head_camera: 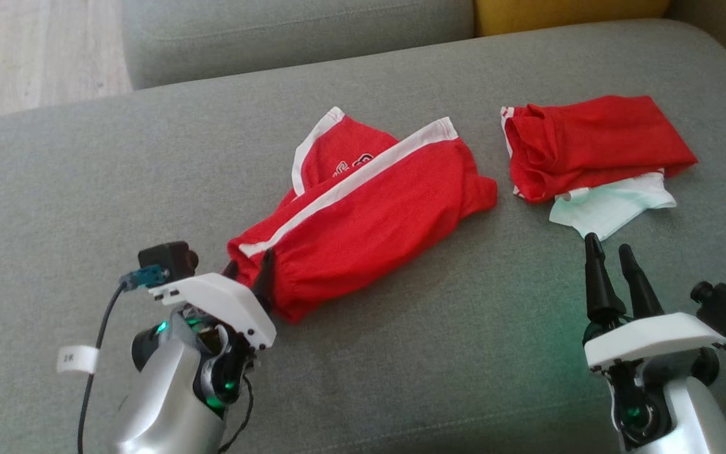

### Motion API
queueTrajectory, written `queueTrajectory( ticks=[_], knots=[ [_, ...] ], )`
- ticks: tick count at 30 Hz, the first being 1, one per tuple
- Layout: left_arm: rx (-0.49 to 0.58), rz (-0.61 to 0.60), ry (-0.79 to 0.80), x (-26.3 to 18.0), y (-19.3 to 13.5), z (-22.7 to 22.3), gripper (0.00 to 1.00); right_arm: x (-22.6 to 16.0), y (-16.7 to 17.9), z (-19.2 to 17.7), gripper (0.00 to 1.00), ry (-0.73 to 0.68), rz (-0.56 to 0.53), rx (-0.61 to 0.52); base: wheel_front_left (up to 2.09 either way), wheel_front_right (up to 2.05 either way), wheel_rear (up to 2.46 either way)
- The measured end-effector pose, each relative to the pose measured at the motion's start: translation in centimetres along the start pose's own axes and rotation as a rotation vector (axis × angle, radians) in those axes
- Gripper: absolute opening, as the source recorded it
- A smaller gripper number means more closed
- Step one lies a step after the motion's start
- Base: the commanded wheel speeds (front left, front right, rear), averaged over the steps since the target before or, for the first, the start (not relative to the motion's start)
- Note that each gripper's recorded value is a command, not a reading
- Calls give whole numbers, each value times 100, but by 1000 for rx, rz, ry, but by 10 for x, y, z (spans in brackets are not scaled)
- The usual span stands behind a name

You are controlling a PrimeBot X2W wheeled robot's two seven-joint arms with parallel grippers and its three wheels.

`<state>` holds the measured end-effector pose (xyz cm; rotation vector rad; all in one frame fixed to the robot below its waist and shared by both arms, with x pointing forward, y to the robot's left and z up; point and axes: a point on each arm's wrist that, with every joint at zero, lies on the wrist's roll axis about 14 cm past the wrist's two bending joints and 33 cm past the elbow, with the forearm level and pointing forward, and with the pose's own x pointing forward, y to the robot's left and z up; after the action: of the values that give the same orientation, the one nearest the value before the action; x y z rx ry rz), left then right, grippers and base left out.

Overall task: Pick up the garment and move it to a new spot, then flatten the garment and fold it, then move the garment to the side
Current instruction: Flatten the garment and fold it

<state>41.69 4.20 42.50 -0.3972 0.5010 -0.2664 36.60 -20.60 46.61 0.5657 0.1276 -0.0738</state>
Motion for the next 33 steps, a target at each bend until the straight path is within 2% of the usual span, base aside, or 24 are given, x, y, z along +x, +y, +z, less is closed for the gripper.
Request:
queueTrajectory(
  ticks=[14, 15, 16, 17, 24, 29, 33],
  knots=[
    [-55, -1, 11, 12, 2, 3, 100, -1, -7, -4, 100, 3, -22, 15, 0, 0, 0],
    [-58, -8, 13, 14, 1, 3, 50, -1, -8, -4, 100, 6, -24, 15, 0, 0, 0],
    [-58, -19, 14, 15, -1, 4, 9, -1, -8, -5, 100, 7, -26, 15, 0, 0, 0],
    [-58, -33, 14, 16, -3, 4, 0, -1, -9, -5, 100, 8, -27, 15, 0, 0, 0],
    [-26, -131, -100, 15, -23, 26, 0, 1, -14, -2, 100, 1, -42, 9, 0, 0, 0],
    [66, -239, -230, -2, -50, 48, 0, 10, -6, 10, 100, -21, -18, -9, 0, 0, 0],
    [144, -314, -247, -24, -65, 39, 0, 22, 11, 19, 100, -18, 27, -38, 0, 0, 0]
  ],
)
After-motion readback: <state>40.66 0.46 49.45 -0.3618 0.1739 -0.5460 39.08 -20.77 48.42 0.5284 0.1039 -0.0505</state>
